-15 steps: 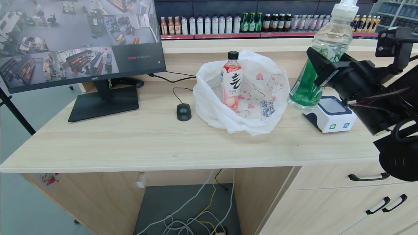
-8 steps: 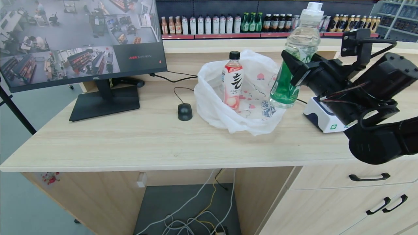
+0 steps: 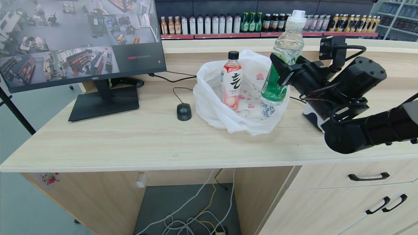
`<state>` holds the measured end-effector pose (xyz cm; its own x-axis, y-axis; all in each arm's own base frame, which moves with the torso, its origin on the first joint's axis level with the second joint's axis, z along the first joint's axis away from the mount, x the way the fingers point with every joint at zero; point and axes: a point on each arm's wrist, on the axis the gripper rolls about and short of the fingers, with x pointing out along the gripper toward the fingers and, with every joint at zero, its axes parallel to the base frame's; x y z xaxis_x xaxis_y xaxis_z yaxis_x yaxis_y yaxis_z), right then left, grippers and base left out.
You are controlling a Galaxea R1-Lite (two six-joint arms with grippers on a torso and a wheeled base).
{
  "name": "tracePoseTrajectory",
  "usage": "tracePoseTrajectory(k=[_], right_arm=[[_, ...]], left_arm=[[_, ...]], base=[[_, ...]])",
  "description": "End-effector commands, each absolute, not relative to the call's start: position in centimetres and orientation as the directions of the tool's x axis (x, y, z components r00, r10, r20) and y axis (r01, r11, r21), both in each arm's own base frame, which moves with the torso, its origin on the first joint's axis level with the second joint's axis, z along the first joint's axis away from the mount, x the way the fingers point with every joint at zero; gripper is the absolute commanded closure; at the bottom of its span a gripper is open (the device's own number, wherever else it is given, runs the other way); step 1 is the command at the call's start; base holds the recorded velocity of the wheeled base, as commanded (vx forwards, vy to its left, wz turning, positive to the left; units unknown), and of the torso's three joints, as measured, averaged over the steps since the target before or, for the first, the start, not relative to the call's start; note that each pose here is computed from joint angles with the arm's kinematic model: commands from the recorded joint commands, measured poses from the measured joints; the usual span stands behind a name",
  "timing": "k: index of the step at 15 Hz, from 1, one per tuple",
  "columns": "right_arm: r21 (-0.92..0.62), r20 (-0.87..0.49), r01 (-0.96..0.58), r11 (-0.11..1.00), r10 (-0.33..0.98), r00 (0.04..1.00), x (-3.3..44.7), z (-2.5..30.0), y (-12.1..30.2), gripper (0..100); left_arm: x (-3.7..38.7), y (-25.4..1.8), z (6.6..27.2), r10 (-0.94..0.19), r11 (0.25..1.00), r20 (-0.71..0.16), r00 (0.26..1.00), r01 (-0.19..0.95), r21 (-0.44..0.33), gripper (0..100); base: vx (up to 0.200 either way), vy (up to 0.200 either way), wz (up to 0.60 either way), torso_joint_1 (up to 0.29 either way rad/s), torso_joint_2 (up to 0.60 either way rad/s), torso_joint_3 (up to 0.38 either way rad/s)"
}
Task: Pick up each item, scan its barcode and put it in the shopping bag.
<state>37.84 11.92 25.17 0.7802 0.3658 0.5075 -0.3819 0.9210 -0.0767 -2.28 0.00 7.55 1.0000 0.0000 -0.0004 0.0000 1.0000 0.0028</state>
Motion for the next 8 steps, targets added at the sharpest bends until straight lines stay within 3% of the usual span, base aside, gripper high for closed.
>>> tracePoseTrajectory(k=[1,8], right_arm=[[-0.081,0.491,-0.394,0.916,0.381,0.783,40.0,24.2,12.7,100],[-0.089,0.470,-0.408,0.909,0.400,0.787,43.2,22.0,13.6,100]], left_arm=[[-2.3,0.0,7.5,0.000,1.000,0.000,1.000,0.000,0.003,0],[-2.3,0.0,7.5,0.000,1.000,0.000,1.000,0.000,0.003,0]], base=[[0.000,0.000,0.00,0.000,0.00,0.000],[0.000,0.000,0.00,0.000,0.00,0.000]])
